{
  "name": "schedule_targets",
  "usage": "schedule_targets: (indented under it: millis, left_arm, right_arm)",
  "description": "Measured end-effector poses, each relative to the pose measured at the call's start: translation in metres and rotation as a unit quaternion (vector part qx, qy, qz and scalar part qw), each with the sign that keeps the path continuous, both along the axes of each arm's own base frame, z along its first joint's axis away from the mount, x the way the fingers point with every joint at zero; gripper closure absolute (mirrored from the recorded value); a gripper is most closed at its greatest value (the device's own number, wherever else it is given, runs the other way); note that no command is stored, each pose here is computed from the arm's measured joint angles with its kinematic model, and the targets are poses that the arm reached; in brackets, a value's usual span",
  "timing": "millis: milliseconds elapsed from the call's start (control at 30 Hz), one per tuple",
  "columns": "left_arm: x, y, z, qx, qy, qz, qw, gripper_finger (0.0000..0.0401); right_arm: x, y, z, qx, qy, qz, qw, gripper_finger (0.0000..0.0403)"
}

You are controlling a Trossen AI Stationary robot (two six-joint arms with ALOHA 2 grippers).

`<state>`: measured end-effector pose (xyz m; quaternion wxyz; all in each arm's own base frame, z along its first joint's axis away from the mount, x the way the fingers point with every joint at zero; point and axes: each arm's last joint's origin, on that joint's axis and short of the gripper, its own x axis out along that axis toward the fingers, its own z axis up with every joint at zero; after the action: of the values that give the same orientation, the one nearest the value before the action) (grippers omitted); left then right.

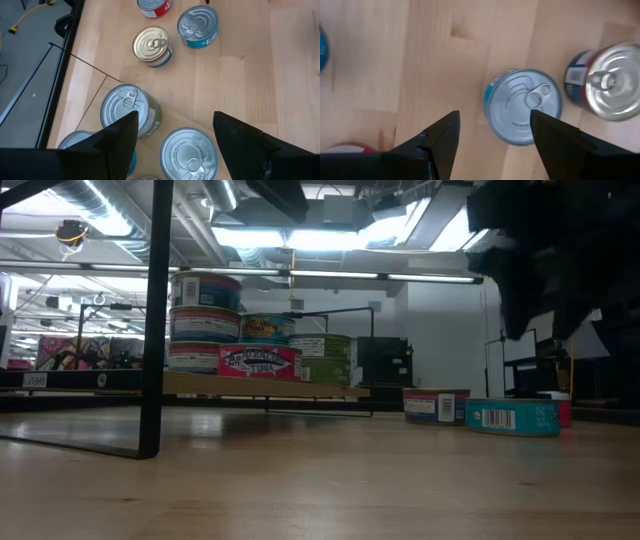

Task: Stack canned seafood by type on shelf
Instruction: Stack the light blue tuna can on top of the light blue tuna can on the shelf

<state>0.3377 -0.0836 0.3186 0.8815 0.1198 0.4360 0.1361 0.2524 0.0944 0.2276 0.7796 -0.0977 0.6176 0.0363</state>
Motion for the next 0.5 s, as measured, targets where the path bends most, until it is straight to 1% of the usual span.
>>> schedule_targets:
  millis: [233, 400, 500]
  left_arm:
    - [0.000, 0.000, 0.000, 0.001, 0.003, 0.000, 1.000, 0.0148]
    - [0.000, 0.000, 0.000, 0.001, 0.003, 0.000, 1.000, 0.0148]
    - [0.000, 0.000, 0.000, 0.001, 0.003, 0.000, 1.000, 0.0148]
  right_arm:
    - [0.009, 0.003, -0.025, -0.016, 0.051, -0.005, 0.999, 0.0162]
    - [0.013, 0.005, -0.035, -0.025, 0.068, 0.007, 0.997, 0.0162]
    - [0.015, 0.005, -0.042, -0.042, 0.077, 0.010, 0.996, 0.0162]
